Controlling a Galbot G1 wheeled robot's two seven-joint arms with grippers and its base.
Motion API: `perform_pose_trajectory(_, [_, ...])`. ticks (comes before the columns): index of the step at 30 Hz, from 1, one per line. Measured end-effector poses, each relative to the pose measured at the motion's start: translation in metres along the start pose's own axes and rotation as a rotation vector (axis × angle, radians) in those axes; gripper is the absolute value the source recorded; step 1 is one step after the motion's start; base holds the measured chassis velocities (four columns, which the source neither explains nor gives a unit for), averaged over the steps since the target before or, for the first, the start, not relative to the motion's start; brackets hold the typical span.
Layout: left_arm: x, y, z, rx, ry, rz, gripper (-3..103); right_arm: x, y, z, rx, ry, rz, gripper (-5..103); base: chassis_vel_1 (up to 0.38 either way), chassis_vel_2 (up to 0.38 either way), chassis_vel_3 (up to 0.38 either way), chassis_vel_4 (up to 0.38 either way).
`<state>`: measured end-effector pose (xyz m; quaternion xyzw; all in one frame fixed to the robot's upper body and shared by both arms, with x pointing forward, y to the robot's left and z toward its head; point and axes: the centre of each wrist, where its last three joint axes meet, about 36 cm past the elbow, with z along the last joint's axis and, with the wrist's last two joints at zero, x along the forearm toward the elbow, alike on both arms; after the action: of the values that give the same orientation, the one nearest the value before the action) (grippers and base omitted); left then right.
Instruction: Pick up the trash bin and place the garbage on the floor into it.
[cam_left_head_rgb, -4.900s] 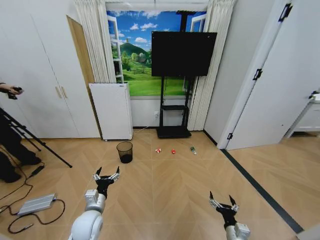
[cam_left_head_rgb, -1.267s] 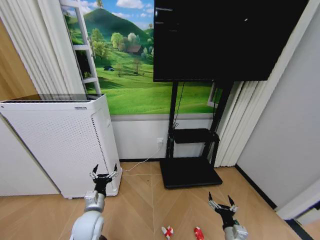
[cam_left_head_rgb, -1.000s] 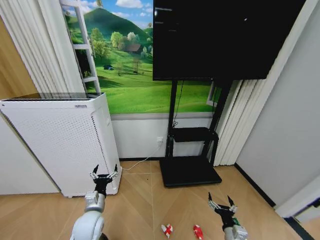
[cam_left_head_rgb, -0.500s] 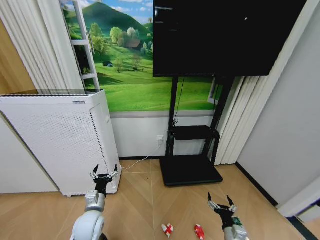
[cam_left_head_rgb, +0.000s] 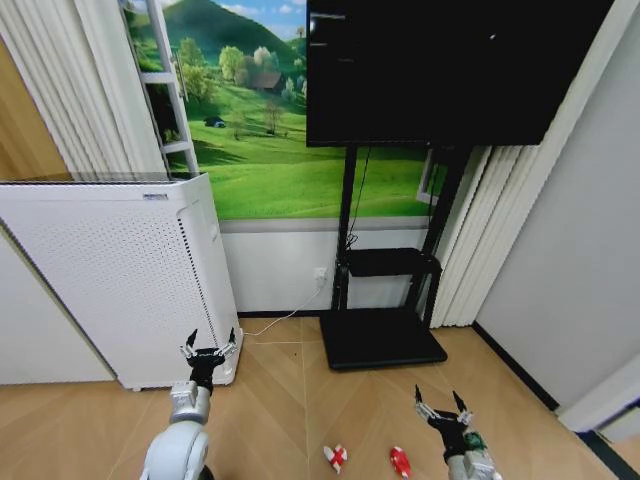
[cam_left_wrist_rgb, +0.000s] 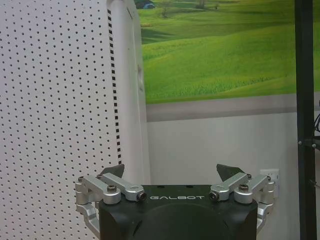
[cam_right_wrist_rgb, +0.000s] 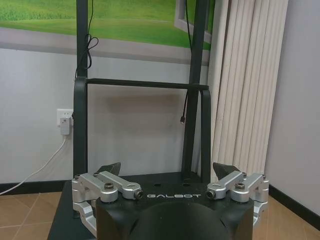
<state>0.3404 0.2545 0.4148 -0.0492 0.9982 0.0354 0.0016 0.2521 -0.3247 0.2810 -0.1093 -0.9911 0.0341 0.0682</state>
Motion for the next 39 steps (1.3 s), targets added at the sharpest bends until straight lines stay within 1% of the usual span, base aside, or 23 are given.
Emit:
perform_pose_trajectory(13, [-0.0001, 0.0003, 0.0005, -0.001, 0.002, 0.000, 100, -0.0018, 0.0010, 0.0015, -0.002, -0.021, -0.005, 100, 0.075, -0.078, -0.078, 0.084])
perform_pose_trajectory(39, [0.0014, -0.0002, 0.0032, -0.001, 0.009, -0.004, 100, -0.0031, 0.0004, 0.0041, 0.001, -0.017, -0.019, 100, -0.006, 0.002, 0.005, -0.004])
